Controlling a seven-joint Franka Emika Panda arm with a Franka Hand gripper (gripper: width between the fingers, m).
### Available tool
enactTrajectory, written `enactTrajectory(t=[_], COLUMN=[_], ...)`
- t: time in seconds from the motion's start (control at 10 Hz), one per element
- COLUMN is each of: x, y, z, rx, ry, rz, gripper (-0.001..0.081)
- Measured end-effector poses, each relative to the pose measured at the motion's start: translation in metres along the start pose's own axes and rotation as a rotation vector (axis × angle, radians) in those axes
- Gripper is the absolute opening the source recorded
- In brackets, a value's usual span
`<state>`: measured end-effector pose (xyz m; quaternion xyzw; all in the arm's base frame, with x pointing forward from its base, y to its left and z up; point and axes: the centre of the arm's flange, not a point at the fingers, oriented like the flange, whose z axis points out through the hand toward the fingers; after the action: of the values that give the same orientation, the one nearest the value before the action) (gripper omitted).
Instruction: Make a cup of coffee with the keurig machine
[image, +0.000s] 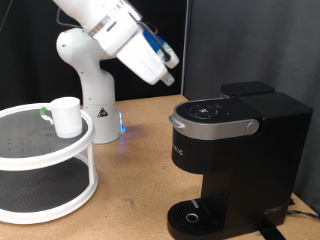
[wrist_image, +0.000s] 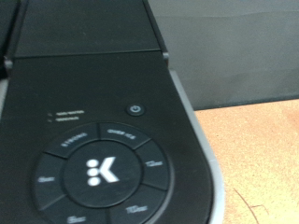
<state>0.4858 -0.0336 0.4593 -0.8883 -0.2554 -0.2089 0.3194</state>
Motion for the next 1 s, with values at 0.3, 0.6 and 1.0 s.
enactTrajectory(t=[0.3, 0.6, 1.0], x=[-0.028, -0.053, -0.056], y=[-0.012, -0.026, -0.021], z=[-0.022, -0.043, -0.038], rx=[0.020, 0.027, -0.032], ry=[-0.049, -0.044, 0.019], rz=[0.081, 0.114, 0.240], gripper=[0.0000, 0.0000, 0.0000])
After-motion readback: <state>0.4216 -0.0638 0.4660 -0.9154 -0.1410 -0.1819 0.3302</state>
